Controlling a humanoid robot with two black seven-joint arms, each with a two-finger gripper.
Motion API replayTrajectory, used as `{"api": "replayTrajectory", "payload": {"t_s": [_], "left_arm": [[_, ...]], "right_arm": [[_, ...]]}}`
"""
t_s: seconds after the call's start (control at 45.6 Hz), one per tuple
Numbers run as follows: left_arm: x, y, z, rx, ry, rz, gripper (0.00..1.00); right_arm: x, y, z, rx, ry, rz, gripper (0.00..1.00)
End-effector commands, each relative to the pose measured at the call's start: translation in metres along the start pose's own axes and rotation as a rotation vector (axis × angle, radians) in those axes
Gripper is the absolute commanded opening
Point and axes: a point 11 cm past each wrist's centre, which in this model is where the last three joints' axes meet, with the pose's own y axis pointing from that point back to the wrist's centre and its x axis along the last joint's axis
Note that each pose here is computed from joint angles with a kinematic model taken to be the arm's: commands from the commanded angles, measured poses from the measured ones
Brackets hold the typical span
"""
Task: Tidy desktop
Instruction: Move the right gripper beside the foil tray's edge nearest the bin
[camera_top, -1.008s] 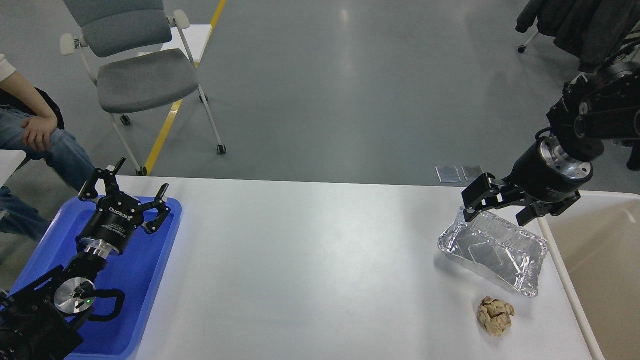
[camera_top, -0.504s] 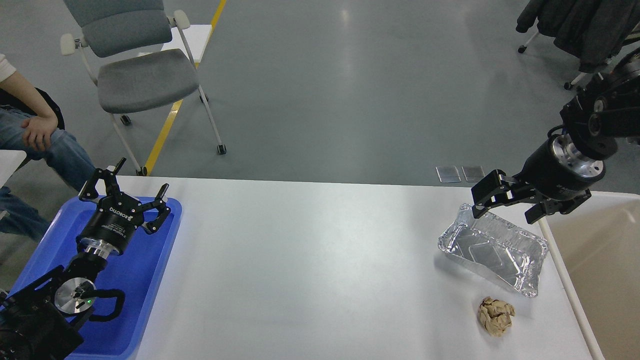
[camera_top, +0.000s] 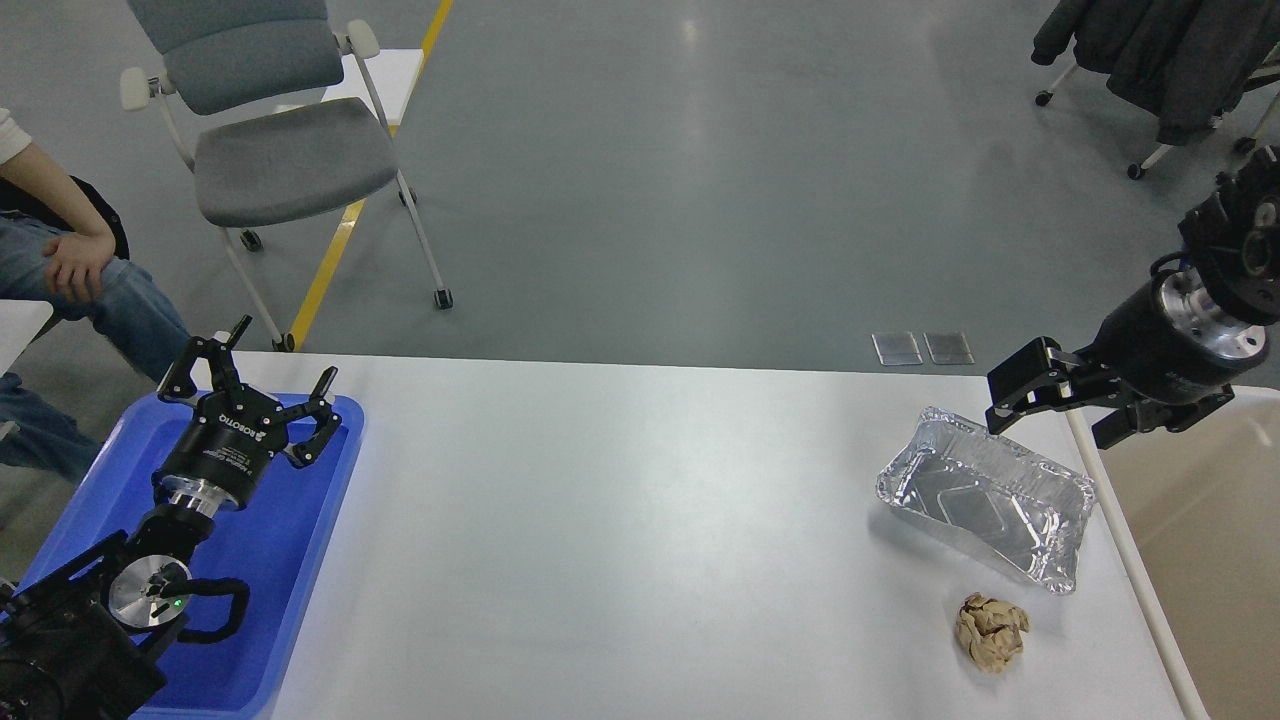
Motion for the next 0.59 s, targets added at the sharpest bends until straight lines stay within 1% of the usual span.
{"api": "replayTrajectory", "payload": {"t_s": [0.0, 0.132, 0.285, 0.482, 0.57], "left_arm": [[0.000, 0.000, 0.000, 0.000, 0.000, 0.000, 0.99], [0.000, 0.000, 0.000, 0.000, 0.000, 0.000, 0.99], [0.000, 0.000, 0.000, 0.001, -0.001, 0.000, 0.99], [0.000, 0.000, 0.000, 0.001, -0.001, 0.000, 0.99], [0.000, 0.000, 0.000, 0.000, 0.000, 0.000, 0.99]], "right_arm": [[-0.002, 0.002, 0.018, -0.008, -0.018, 0.027, 1.00], [0.002, -0.002, 0.037, -0.036, -0.010, 0.062, 1.00], [0.009, -0.010, 0.072, -0.094, -0.050, 0.107, 1.00], [-0.003, -0.032, 0.107, -0.129, -0.090, 0.118, 1.00], [-0.010, -0.047, 0.123, -0.148, -0.094, 0.130, 1.00]]}}
